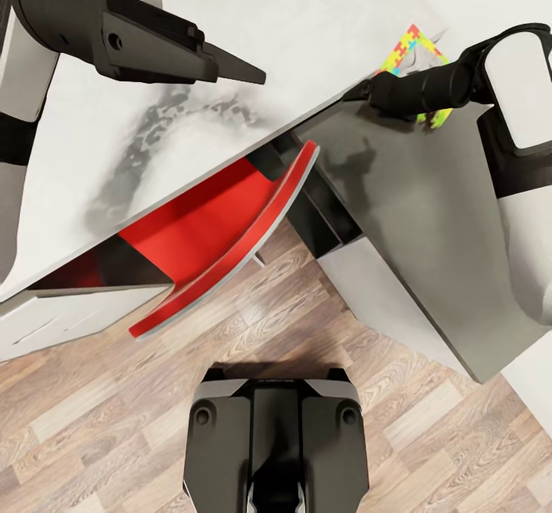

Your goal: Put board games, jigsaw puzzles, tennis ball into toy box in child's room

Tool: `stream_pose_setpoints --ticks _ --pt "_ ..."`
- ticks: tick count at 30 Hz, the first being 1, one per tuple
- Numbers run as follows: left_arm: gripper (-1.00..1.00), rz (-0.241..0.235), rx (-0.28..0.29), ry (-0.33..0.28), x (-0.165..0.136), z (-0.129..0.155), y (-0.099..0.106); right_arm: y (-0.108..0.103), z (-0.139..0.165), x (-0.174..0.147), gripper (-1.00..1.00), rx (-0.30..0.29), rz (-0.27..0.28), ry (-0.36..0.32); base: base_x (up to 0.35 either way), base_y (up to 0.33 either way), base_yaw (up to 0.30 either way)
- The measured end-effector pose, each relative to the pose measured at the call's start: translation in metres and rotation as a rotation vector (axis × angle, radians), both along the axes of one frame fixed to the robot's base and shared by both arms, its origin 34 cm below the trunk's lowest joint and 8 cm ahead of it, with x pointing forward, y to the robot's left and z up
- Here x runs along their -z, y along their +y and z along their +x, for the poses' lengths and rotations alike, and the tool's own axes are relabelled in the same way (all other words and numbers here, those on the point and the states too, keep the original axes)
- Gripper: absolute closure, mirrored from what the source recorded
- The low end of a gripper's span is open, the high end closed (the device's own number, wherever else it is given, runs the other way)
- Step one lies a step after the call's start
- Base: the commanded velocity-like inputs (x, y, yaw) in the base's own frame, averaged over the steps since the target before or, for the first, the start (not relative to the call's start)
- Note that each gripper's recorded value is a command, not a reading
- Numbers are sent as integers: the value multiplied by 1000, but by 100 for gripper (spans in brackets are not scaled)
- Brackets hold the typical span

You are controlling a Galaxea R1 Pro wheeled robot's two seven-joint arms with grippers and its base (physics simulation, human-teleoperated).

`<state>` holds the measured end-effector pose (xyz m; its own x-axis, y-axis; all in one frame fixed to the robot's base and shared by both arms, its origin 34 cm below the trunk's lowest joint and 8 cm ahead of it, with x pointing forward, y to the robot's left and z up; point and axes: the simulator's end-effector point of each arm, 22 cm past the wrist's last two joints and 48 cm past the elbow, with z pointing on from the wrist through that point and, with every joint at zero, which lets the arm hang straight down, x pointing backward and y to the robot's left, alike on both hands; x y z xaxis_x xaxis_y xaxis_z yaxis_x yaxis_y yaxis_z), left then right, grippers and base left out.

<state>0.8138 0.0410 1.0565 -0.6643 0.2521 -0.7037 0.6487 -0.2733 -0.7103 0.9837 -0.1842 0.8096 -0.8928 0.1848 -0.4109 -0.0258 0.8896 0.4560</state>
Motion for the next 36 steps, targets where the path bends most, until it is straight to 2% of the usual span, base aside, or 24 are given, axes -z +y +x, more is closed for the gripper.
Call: stream_pose_setpoints --ticks 13,36 --pt "-100 0 0 -21 -15 -1 0 -6 4 -16 -100 5 -11 -16 0 0 0" --pt "-100 0 0 -59 -42 -4 0 -3 7 -45 -100 -8 -16 -43 0 0 0"
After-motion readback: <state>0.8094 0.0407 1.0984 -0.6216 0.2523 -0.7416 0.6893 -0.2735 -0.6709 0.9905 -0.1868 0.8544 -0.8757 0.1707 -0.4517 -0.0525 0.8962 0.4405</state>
